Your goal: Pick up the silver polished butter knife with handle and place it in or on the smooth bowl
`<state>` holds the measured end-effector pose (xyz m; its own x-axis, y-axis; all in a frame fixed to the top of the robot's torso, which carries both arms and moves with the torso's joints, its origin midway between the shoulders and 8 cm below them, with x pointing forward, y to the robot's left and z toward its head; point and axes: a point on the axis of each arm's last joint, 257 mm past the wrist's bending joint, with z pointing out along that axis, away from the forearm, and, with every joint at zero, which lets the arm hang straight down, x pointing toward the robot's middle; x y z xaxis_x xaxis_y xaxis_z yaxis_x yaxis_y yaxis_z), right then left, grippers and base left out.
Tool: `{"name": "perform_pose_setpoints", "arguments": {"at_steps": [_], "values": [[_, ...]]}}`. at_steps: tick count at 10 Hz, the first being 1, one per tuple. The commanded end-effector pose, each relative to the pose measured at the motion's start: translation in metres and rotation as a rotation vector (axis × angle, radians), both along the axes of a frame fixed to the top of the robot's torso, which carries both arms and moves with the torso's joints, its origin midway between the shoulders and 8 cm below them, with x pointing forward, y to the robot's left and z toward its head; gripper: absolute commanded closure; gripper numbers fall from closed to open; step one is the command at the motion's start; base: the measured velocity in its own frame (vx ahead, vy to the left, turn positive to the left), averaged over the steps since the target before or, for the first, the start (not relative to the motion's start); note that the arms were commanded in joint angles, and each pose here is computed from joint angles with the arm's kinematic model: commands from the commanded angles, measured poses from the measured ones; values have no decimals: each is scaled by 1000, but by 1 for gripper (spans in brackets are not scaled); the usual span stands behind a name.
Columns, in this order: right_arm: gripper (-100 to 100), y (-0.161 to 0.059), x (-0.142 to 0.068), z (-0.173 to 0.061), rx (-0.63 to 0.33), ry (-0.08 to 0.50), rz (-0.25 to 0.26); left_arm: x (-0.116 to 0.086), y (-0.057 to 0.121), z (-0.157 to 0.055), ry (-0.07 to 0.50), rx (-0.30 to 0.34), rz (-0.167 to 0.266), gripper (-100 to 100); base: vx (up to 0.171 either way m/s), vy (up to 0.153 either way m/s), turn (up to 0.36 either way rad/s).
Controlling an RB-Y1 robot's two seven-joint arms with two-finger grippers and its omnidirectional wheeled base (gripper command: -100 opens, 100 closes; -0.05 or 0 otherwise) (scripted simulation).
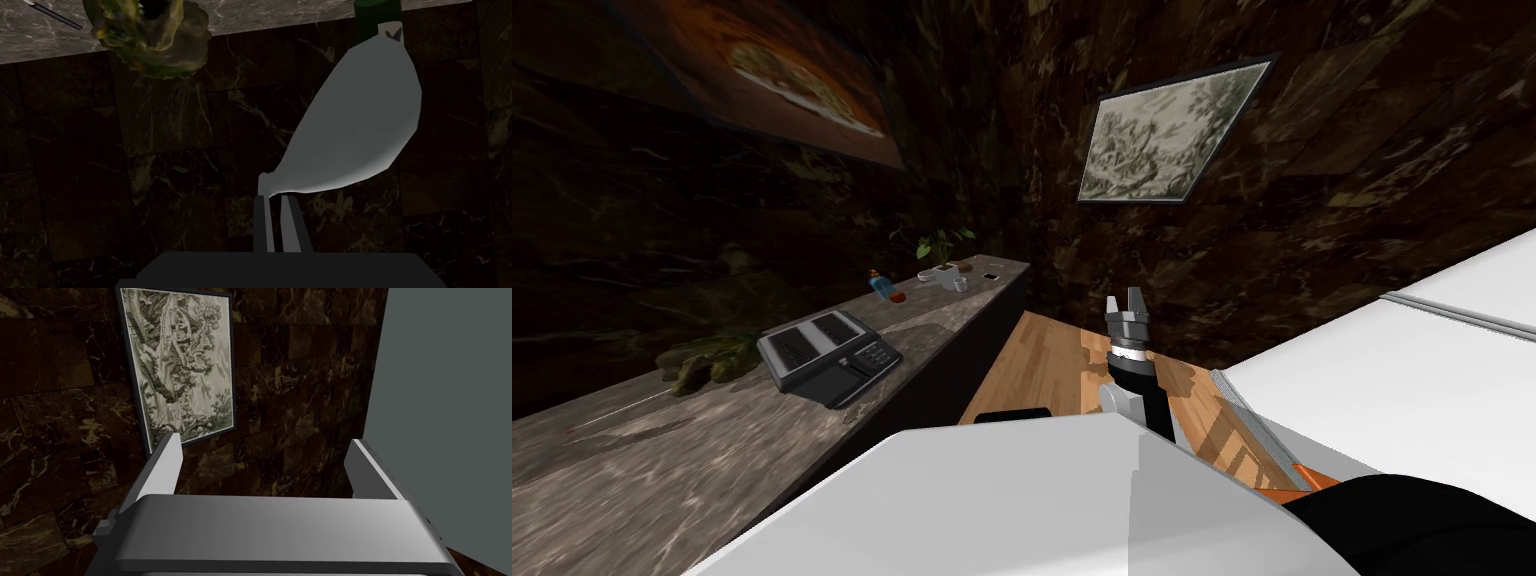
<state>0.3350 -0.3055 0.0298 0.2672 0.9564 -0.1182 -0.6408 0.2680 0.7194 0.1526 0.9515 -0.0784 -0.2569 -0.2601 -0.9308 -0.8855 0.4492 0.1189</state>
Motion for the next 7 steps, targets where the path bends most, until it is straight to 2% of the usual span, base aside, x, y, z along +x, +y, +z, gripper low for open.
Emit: {"name": "perform_pose_setpoints", "arguments": {"at_steps": [1,2,4,5,6,7], "values": [[0,0,0,0,0,0,0,-33,3,-16,5,-39,40,100,-114,137,-309],[0,0,0,0,0,0,0,-24,2,-12,-20,-40,32,100,-110,166,-226],[0,0,0,0,0,0,0,-33,3,-16,5,-39,40,100,-12,53,37],[0,0,0,0,0,0,0,-66,2,-35,9,-86,80,100,-99,99,-315],[0,0,0,0,0,0,0,-57,3,-36,1,-83,75,100,-128,154,-215],[0,0,0,0,0,0,0,-60,1,-38,5,-90,72,100,-61,98,-15]]}}
